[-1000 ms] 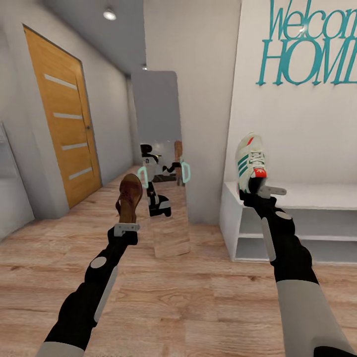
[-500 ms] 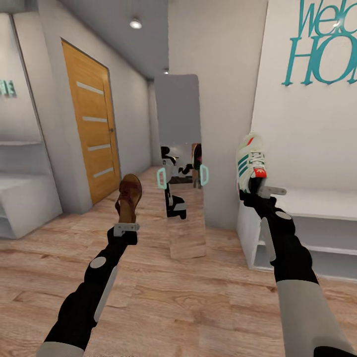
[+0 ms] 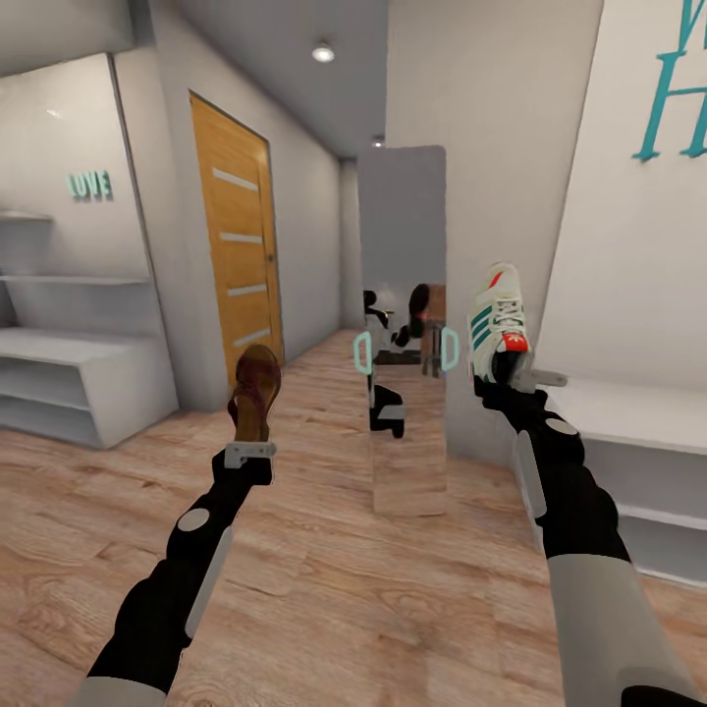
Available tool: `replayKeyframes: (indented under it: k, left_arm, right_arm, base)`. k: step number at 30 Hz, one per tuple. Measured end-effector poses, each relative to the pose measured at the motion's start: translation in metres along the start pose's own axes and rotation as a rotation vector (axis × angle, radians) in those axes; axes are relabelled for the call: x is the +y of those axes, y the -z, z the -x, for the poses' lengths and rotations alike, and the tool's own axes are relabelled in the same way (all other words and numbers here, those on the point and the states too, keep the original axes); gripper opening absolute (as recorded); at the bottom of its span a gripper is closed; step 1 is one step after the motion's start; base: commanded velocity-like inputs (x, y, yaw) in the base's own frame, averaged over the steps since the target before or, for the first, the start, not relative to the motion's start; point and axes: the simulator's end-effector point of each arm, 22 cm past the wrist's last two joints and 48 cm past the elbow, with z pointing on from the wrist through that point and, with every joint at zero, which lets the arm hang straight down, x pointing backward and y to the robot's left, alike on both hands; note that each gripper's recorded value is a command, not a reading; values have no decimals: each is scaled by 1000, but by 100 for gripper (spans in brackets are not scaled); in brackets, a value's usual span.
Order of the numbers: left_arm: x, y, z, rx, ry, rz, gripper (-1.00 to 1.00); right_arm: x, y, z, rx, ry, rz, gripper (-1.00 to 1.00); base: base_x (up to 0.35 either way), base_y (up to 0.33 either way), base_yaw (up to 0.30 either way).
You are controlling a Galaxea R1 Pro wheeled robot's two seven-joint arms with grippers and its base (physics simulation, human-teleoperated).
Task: Pick up the two gym shoes and the two sandals from the corridor floor and place them onto the hallstand (shoe rack) in the corridor, making sure they are on the rack and not on the floor. Arrange them so the two gym shoes are next to each other and the two sandals are next to each other.
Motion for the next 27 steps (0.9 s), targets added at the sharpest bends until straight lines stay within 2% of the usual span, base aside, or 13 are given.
replayKeyframes:
  k: [27]
  left_arm:
    - [-1, 0, -1, 3, 1, -2, -100]
  right_arm:
    - [1, 0, 0, 1, 1, 2, -100]
  base:
    - [0, 0, 293]
